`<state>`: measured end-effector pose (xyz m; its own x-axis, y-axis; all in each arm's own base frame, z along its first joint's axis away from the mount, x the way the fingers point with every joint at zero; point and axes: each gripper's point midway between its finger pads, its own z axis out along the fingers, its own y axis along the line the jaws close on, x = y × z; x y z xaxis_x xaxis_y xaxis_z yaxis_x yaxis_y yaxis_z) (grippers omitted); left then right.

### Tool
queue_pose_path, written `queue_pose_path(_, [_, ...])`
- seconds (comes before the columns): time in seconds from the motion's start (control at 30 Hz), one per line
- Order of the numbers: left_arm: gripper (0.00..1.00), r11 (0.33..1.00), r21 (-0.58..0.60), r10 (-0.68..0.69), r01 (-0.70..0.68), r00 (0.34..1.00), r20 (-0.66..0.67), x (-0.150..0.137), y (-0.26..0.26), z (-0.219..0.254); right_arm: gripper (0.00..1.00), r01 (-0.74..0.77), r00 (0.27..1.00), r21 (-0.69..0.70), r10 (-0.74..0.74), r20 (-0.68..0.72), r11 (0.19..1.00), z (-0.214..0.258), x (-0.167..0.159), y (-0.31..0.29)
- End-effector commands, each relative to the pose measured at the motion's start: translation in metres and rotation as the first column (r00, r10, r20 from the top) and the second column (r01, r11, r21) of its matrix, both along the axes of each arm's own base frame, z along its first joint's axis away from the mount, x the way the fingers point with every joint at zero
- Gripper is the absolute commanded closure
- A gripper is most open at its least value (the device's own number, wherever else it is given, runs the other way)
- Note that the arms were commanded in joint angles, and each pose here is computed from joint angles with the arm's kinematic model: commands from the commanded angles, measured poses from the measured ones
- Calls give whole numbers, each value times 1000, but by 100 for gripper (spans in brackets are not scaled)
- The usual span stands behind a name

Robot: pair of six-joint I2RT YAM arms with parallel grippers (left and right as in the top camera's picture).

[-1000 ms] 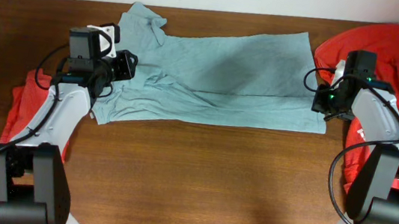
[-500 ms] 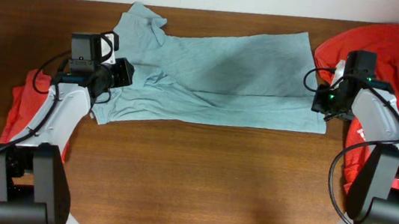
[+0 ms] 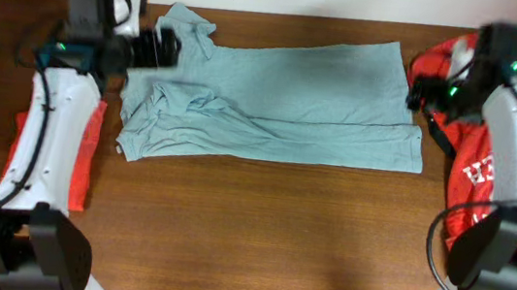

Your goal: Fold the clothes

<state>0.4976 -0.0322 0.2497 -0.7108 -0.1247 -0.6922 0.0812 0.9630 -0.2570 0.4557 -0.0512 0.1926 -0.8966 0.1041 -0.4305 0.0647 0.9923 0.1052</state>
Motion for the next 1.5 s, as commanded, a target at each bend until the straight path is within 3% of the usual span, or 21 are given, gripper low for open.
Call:
queue_pose_path(0.0, [1, 999, 16, -29, 28, 999, 17, 24, -1, 5, 1, -101, 981, -56, 109, 158, 993, 60, 13, 16])
queue_pose_path(0.3, [1, 994, 27, -105, 105, 994, 25, 104, 0, -67, 1, -138, 935, -74, 154, 318, 988, 43, 84, 14])
queue_pose_path(0.6, [1, 982, -40, -175, 182, 976, 129, 154, -8, -138, 1, -234, 921, -19, 228, 316, 972, -67, 146, 25])
queue_pose_path(0.77, [1, 978, -64, -189, 197, 975, 120, 159, -11, -169, 1, -233, 920, -20, 227, 321, 972, -112, 165, 22])
queue_pose_path(1.0, [1, 978, -68, -191, 200, 975, 117, 165, -12, -202, 1, -232, 892, -46, 232, 389, 972, -137, 188, 19])
queue_pose_path(1.47, [1, 978, -59, -191, 202, 970, 150, 175, -11, -230, 1, -242, 886, -41, 238, 399, 970, -187, 199, 21])
